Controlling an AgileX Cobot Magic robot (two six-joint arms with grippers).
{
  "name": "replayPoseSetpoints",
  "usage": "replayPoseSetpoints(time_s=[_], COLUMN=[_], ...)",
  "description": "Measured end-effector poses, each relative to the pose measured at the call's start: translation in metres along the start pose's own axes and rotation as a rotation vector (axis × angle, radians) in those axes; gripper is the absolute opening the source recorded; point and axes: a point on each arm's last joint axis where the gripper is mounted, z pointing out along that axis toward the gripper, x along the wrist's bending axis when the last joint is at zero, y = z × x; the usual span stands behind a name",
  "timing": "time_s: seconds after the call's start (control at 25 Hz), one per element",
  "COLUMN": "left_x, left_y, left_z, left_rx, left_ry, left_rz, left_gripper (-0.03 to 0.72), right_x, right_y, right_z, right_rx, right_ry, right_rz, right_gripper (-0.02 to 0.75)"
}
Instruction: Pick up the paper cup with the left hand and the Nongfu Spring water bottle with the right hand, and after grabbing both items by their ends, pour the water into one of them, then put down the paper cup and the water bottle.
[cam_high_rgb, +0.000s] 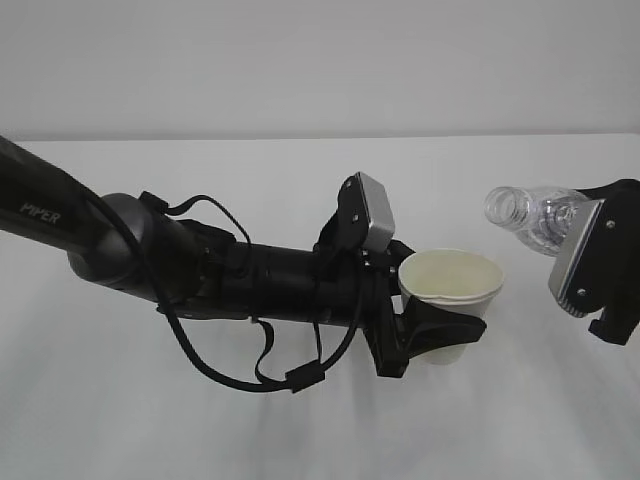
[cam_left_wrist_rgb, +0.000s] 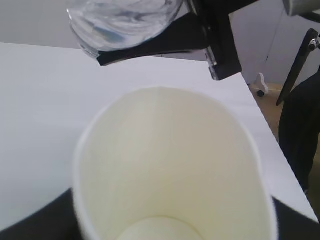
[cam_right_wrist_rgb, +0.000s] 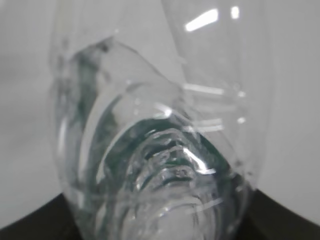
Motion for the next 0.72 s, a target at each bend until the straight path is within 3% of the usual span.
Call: replayPoseSetpoints(time_s=[0.72], left_x=[-0.0022], left_y=[0.0058], left_z=[0.0011], left_rx=[-0.034], left_ry=[-0.043], left_rz=[0.02], left_gripper=[0.435], right_x=[-0.0018], right_y=[0.0009], right_z=[0.0], right_rx=[-0.008], right_ry=[-0.021], right_rz=[-0.131], right_gripper=[0.417])
